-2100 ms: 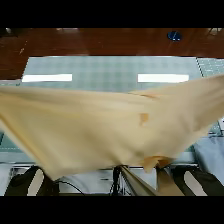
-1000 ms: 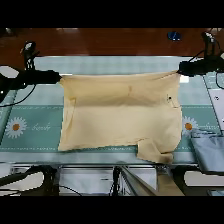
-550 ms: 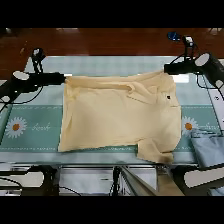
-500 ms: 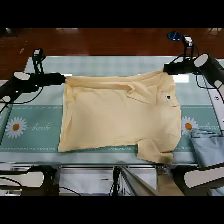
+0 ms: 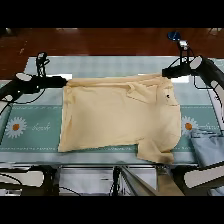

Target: Fold the shirts.

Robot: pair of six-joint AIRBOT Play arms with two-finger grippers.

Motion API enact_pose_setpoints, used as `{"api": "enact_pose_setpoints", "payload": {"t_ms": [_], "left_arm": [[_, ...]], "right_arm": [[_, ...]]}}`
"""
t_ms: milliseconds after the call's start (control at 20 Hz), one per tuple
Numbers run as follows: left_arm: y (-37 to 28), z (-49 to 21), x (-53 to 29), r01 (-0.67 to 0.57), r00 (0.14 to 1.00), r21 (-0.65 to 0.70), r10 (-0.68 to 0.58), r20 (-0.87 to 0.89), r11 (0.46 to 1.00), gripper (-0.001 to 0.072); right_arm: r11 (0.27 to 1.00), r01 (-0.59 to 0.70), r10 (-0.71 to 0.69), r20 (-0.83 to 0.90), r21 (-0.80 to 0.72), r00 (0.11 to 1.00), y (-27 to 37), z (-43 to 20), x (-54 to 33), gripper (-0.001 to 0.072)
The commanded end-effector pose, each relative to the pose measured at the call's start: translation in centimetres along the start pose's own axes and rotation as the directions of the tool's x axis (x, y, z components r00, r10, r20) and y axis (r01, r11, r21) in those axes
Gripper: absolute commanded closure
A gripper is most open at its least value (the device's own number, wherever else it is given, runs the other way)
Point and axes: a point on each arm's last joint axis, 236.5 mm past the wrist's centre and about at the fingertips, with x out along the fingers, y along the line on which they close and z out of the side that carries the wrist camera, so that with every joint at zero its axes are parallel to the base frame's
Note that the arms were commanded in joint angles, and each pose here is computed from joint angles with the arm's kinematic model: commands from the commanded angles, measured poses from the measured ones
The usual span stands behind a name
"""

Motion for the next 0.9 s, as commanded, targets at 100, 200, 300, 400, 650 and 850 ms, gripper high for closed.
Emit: {"api": "enact_pose_setpoints", "payload": {"t_ms": [100,200,300,400,650,850], "left_arm": [[-3.9,-7.3,-2.7,0.174,0.92,-0.093,-0.195,-0.339,0.98,0.0686],[-3.4,-9.6,-3.4,0.135,0.884,-0.124,-0.176,-0.433,0.983,0.0686],[-3.3,-10.8,-4.0,0.128,0.858,-0.116,-0.169,-0.485,0.985,0.0686],[-3.1,-11.2,-4.3,0.127,0.851,-0.115,-0.167,-0.498,0.985,0.0686],[-1.6,-10.3,-5.5,0.105,0.862,-0.161,-0.17,-0.477,0.981,0.0686],[-1.3,-11.2,-4.7,0.107,0.849,-0.171,-0.179,-0.496,0.98,0.0686]], "right_arm": [[0.996,0.064,-0.084,-0.403,-0.063,0.911,-1.7,-9.2,-3.8,0.0688],[0.999,0.044,-0.048,-0.431,-0.019,0.901,-0.9,-9.9,-4.0,0.0688],[1.0,0.026,-0.025,-0.445,-0.003,0.895,-0.3,-10.2,-4.1,0.0688],[1.0,0.024,-0.021,-0.46,-0.001,0.888,-0.2,-10.6,-4.3,0.0688],[0.997,0.07,-0.076,-0.483,-0.031,0.873,-1.5,-11.1,-4.7,0.0688],[0.997,0.077,-0.064,-0.501,0.007,0.863,-1.3,-11.7,-4.3,0.0687]]}}
